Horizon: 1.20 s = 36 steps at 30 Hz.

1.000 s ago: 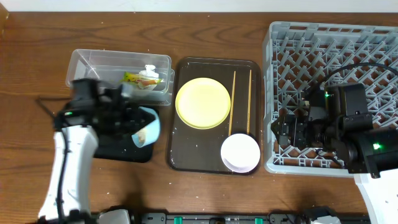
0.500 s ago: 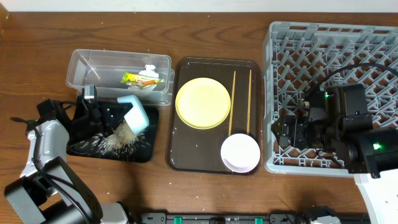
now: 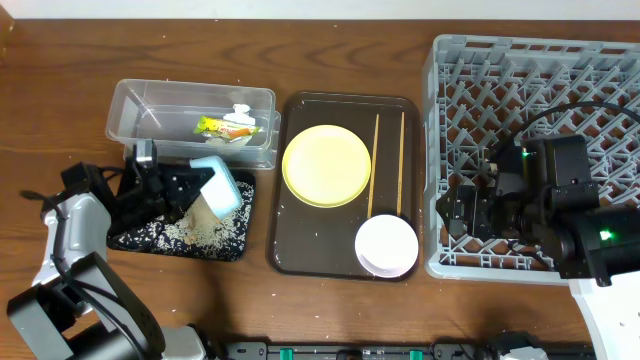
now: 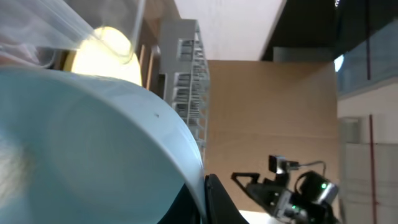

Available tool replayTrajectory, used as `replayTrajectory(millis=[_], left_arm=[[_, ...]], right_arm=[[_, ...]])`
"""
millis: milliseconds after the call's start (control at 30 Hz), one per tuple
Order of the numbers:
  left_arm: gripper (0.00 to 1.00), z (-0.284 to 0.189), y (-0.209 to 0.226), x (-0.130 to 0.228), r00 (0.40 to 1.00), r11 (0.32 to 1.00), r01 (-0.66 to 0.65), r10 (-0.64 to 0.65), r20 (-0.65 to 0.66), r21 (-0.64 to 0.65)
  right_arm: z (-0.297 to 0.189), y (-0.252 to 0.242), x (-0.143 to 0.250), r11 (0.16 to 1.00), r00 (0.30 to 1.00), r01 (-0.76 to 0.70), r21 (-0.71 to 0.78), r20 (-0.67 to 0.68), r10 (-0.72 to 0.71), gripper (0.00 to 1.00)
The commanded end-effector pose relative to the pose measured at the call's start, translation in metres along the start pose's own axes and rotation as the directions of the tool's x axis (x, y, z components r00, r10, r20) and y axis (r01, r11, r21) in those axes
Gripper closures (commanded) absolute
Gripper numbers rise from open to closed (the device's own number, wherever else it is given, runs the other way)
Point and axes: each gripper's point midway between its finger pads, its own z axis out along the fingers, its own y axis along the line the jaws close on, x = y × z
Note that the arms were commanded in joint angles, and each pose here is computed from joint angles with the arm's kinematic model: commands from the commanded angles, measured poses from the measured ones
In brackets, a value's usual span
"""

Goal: Sort waste into correct bins and load items into the dishwasher rack
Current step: 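Set the empty blue bowl back on the brown tray with left gripper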

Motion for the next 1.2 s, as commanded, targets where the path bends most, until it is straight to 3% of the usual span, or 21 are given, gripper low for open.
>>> replayTrajectory(millis=[0, 33, 67, 133, 200, 233, 267, 300, 333, 400, 433, 467, 500, 533, 600, 667, 733, 900, 967, 1067, 1167], left_arm=[[0.94, -0.004, 0.026, -0.006, 1.000, 0.986, -0.025, 0.027, 0.008, -0.163], [0.94, -0.007, 0.037, -0.007, 0.997, 0.973, 0.080, -0.075, 0.030, -0.215], [0.94, -0.005, 0.028, -0.002, 0.987, 0.975, 0.159, -0.156, 0.029, -0.158], [0.94, -0.001, -0.014, 0.003, 0.997, 0.994, 0.080, -0.080, 0.000, 0.071], [0.94, -0.001, -0.003, -0.005, 0.999, 0.999, -0.037, 0.037, 0.007, -0.002], [0.94, -0.003, 0.012, -0.008, 1.000, 0.996, -0.004, 0.005, 0.013, -0.086], [0.94, -0.004, 0.019, -0.007, 0.994, 0.987, 0.109, -0.107, 0.026, -0.118], [0.94, -0.002, 0.009, -0.004, 0.989, 0.987, 0.146, -0.145, 0.016, -0.062], [0.94, 0.000, -0.013, -0.002, 0.997, 0.995, 0.081, -0.081, 0.001, 0.061], [0.94, 0.002, -0.008, -0.006, 1.000, 0.999, -0.017, 0.017, -0.001, 0.028], [0.94, 0.001, 0.009, -0.010, 1.000, 0.998, 0.006, -0.005, 0.006, -0.069], [0.94, 0.001, 0.016, -0.008, 0.993, 0.987, 0.119, -0.118, 0.016, -0.108], [0.94, 0.003, 0.002, -0.002, 0.985, 0.985, 0.170, -0.170, -0.004, -0.025], [0.94, 0.006, -0.017, 0.004, 0.993, 0.990, 0.118, -0.116, -0.030, 0.072], [0.94, 0.014, -0.017, 0.013, 0.998, 0.999, 0.005, -0.002, -0.060, 0.045], [0.94, 0.022, -0.006, 0.023, 0.994, 0.999, 0.032, -0.035, -0.100, -0.038], [0.94, 0.033, -0.011, 0.038, 0.987, 0.999, -0.002, -0.003, -0.160, -0.032], [0.94, 0.069, -0.024, 0.091, 0.926, 0.991, -0.127, 0.104, -0.364, -0.040], [0.94, 0.082, -0.018, 0.113, 0.883, 0.976, -0.192, 0.127, -0.451, -0.100], [0.93, 0.098, 0.015, 0.137, 0.825, 0.897, -0.329, 0.121, -0.552, -0.295], [0.94, 0.115, 0.042, 0.147, 0.787, 0.769, -0.473, 0.148, -0.599, -0.431]], right_arm=[[0.001, 0.001, 0.001, 1.000, 1.000, 0.002, -0.001, -0.004, -0.002, 0.09], [0.001, 0.001, 0.001, 1.000, 1.000, 0.002, -0.001, -0.004, -0.002, 0.09], [0.001, 0.002, 0.001, 1.000, 1.000, 0.002, -0.001, -0.005, -0.002, 0.09], [0.001, 0.001, 0.002, 1.000, 1.000, 0.001, 0.000, -0.007, -0.001, 0.09], [0.001, 0.001, 0.002, 1.000, 1.000, 0.002, 0.000, -0.006, -0.002, 0.09], [0.001, 0.002, 0.001, 1.000, 1.000, 0.002, -0.001, -0.004, -0.002, 0.09], [0.001, 0.002, 0.001, 1.000, 1.000, 0.002, -0.002, -0.002, -0.002, 0.09], [0.001, 0.002, 0.001, 1.000, 1.000, 0.003, -0.002, -0.002, -0.003, 0.09], [0.001, 0.002, 0.001, 1.000, 1.000, 0.002, -0.001, -0.004, -0.002, 0.09], [0.001, 0.002, 0.001, 1.000, 1.000, 0.002, -0.001, -0.004, -0.002, 0.09], [0.001, 0.002, 0.001, 1.000, 1.000, 0.003, -0.002, -0.002, -0.003, 0.09], [0.001, 0.002, 0.000, 1.000, 1.000, 0.003, -0.002, -0.001, -0.003, 0.09], [0.001, 0.002, 0.001, 1.000, 1.000, 0.003, -0.002, -0.002, -0.003, 0.09], [0.001, 0.001, 0.002, 1.000, 1.000, 0.002, -0.001, -0.006, -0.002, 0.09], [0.001, 0.001, 0.002, 1.000, 1.000, 0.002, -0.001, -0.007, -0.002, 0.09], [0.001, 0.002, 0.000, 1.000, 1.000, 0.004, -0.003, 0.001, -0.004, 0.09], [0.001, 0.002, -0.001, 1.000, 1.000, 0.005, -0.005, 0.006, -0.005, 0.09], [0.001, 0.007, -0.002, 0.999, 0.999, 0.035, -0.032, 0.009, -0.035, 0.09], [0.001, 0.007, -0.003, 0.999, 0.999, 0.035, -0.032, 0.010, -0.034, 0.09], [0.001, 0.007, -0.002, 0.999, 0.999, 0.034, -0.032, 0.009, -0.034, 0.09], [0.001, 0.007, -0.002, 0.999, 0.999, 0.033, -0.032, 0.009, -0.033, 0.09]])
